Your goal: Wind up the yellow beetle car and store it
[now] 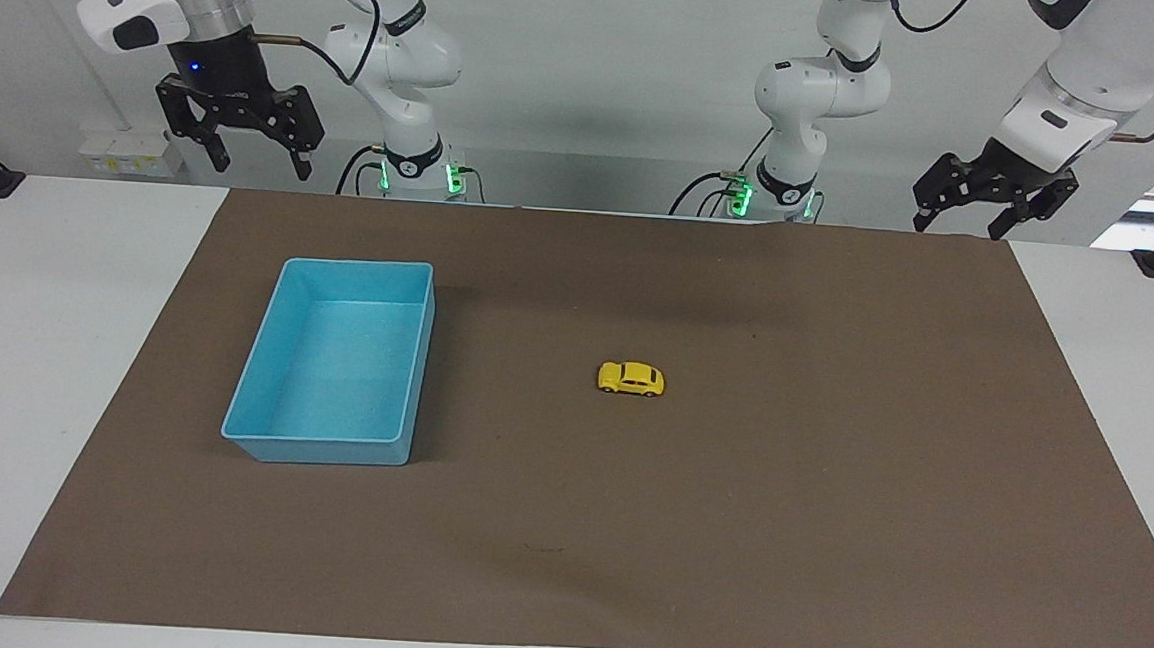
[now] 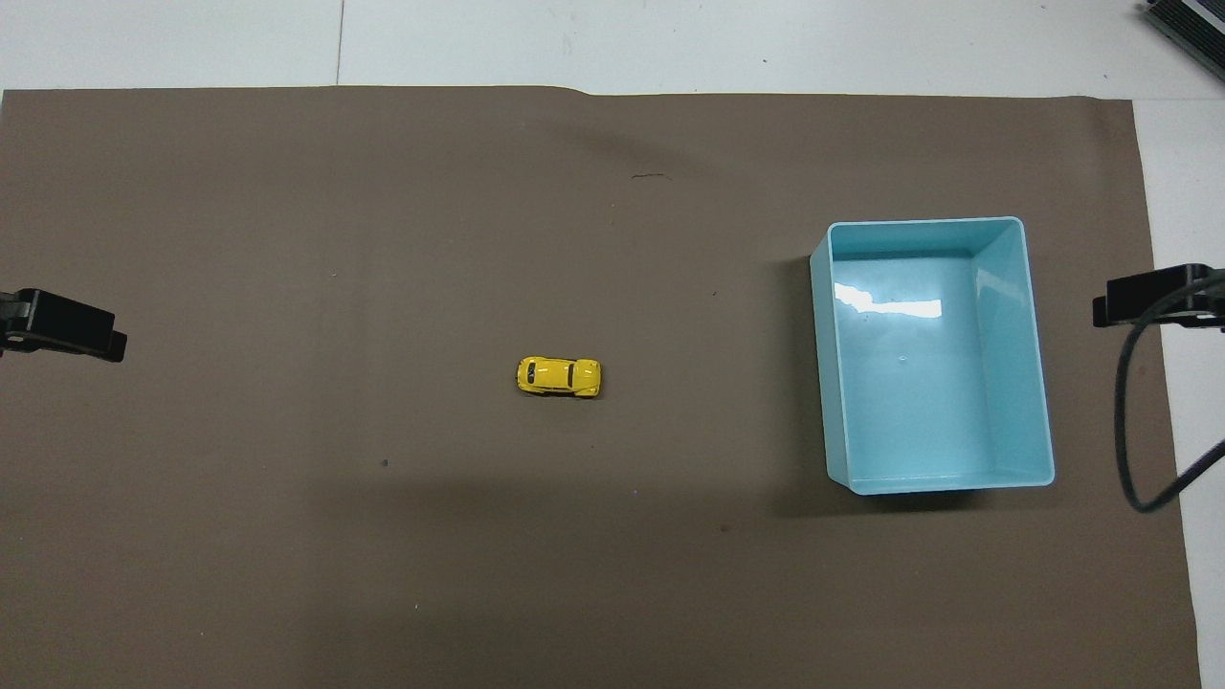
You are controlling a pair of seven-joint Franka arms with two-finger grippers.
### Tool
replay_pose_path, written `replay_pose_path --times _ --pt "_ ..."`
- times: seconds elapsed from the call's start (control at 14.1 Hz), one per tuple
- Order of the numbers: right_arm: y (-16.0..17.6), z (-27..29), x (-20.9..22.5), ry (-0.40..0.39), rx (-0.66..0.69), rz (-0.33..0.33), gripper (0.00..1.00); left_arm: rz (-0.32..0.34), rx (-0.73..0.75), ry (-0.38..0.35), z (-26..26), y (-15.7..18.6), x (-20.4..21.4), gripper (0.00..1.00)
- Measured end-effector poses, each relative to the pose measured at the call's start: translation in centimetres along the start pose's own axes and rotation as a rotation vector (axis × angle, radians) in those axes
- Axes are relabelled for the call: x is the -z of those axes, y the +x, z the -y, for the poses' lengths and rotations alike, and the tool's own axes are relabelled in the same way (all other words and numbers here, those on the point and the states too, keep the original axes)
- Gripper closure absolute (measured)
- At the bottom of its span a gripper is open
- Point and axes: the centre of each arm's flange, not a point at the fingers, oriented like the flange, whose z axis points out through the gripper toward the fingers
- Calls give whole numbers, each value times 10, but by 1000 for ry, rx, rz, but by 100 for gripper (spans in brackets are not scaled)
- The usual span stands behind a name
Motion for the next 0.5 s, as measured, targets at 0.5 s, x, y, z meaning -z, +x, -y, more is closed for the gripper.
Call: replay_pose_path --times 0.5 --pt "0 0 0 0 0 0 0 0 4 0 2 0 0 0"
